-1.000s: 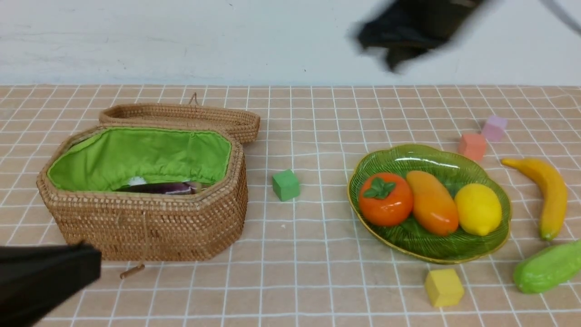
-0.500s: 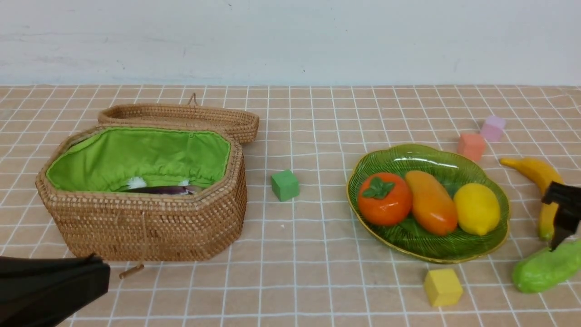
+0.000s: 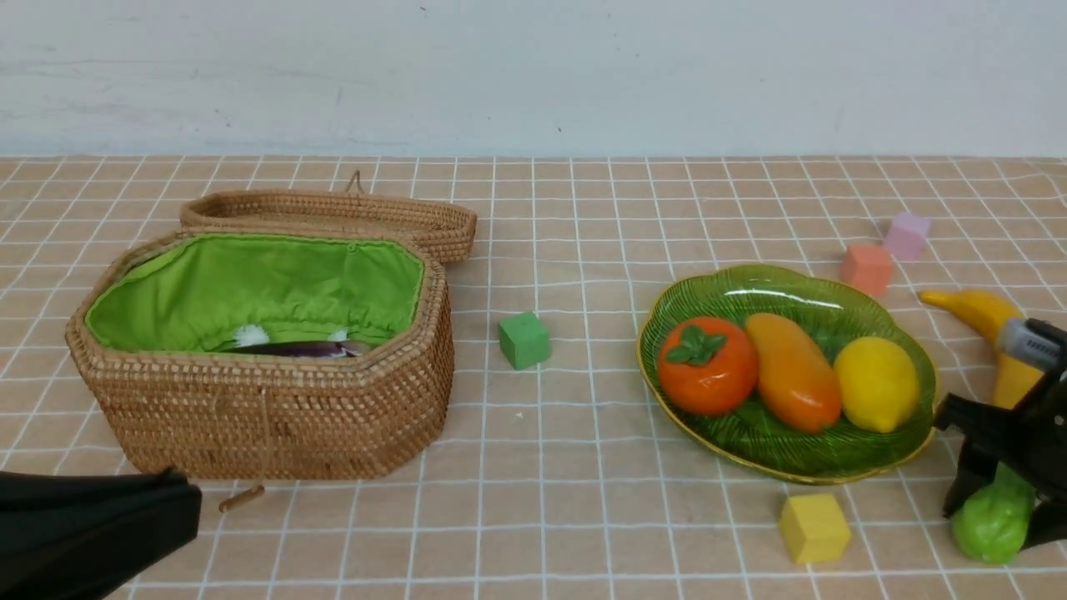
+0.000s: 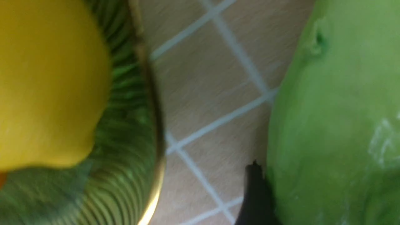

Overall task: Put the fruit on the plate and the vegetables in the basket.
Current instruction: Take a chayote with your right arm and place it on the basket on the left.

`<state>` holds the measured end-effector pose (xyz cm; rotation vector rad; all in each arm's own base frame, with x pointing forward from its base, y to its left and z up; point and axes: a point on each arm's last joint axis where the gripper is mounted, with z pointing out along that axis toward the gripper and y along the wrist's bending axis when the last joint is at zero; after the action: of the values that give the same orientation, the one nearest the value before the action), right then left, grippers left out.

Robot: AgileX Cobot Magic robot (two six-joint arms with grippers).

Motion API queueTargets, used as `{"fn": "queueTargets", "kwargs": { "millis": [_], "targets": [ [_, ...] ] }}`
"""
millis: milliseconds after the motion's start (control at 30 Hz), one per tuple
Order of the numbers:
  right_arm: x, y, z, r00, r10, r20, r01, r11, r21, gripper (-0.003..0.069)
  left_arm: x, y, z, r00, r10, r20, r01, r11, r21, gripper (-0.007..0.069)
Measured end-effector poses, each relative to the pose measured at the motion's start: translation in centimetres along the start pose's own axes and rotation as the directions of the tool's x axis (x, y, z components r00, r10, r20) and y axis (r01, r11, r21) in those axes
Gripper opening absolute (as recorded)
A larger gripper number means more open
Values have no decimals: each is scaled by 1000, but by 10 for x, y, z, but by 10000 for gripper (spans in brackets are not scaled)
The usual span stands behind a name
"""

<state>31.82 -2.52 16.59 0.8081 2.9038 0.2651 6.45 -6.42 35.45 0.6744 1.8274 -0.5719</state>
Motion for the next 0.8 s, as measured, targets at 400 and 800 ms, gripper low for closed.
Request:
{"fn": "queueTargets", "kwargs": {
  "millis": [400, 800],
  "targets": [
    [58, 71, -113, 935, -326, 135, 346, 923, -165, 446, 2, 7, 0, 996, -84, -16, 82, 994, -78, -13],
    [135, 316, -172, 299, -718, 628, 952, 182, -245, 446, 11, 29, -5, 963, -269, -26, 245, 909, -338, -13]
  ]
}}
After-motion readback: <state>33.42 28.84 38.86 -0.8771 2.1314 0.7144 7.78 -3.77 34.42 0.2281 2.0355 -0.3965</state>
